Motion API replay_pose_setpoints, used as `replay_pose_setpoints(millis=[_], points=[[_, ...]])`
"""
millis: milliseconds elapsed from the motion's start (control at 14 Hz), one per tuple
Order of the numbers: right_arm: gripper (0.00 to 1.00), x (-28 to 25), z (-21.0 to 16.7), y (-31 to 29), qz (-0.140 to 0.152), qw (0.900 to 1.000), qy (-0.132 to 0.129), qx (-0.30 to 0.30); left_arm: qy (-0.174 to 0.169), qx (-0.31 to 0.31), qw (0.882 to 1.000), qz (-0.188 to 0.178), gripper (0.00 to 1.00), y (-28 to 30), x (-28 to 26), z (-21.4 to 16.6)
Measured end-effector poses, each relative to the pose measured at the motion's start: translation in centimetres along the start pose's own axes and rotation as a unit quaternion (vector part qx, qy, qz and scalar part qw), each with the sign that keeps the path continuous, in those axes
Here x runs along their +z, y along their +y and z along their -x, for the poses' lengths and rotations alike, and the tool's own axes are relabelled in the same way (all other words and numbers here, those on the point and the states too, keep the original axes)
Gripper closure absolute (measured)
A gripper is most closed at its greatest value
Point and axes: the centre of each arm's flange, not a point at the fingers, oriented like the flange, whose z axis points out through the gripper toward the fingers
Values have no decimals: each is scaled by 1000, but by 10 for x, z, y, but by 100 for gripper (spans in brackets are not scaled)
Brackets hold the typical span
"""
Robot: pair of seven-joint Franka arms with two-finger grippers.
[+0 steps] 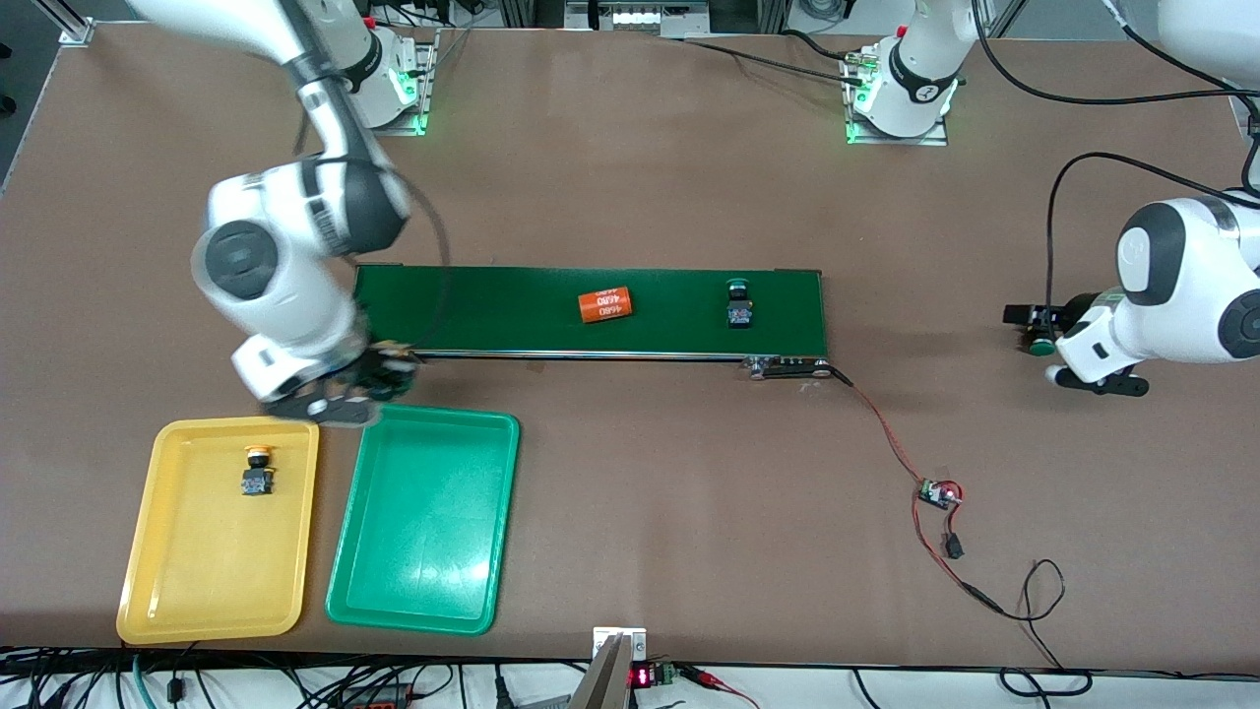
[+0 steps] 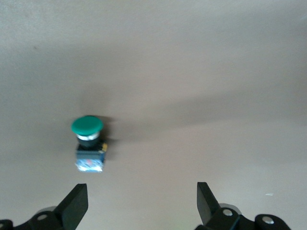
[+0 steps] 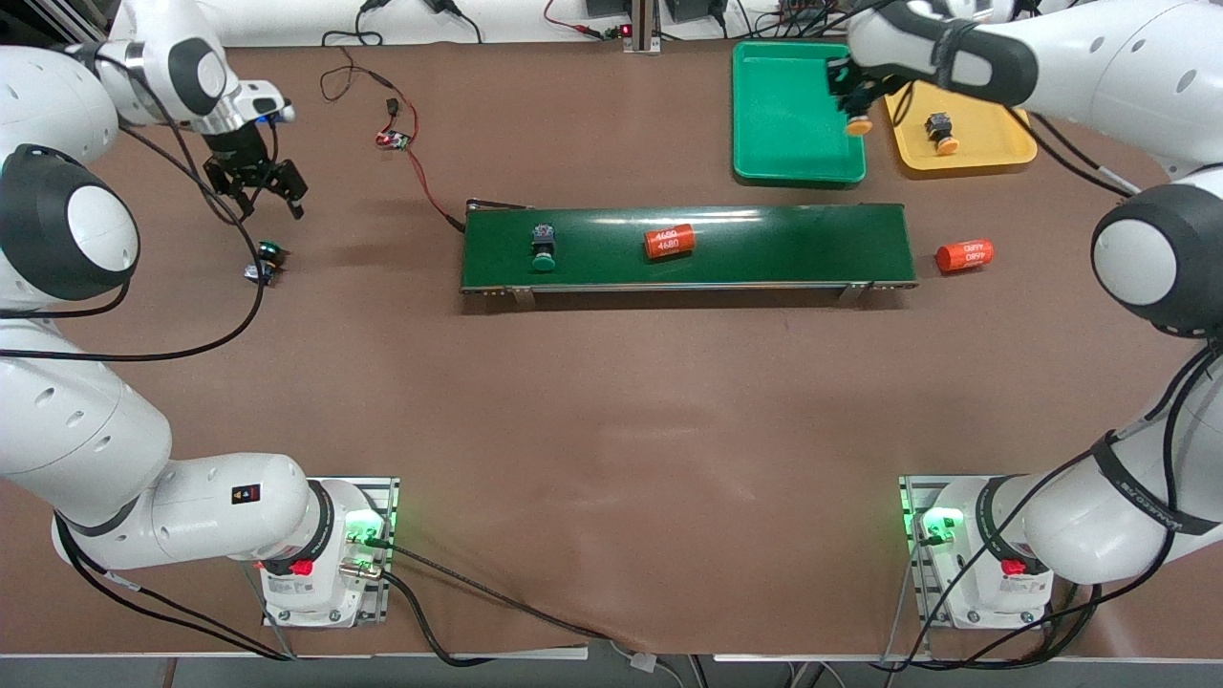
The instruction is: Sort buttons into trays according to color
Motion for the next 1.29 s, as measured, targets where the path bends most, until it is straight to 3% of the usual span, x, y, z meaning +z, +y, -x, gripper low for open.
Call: replay_pose_setpoints(millis=[357,571,1000,1214,1286], points=[[59,46,-55,66,8,1000,10,-22,43,56,996,-47,0,-27,60,16],[59,70,-70,86,31,998,24,-43,50,66,995,-53,0,-34,81,23],[59,107,-77,144,80,994,22,-67,47,82,994,-55,0,-53,111,24],[59,124,-79,180,82,993,27,-80,45,80,994,-53,11,-55,114,26],[59,127,-79,182,82,993,27,-81,44,80,994,-53,20,-55,114,26]])
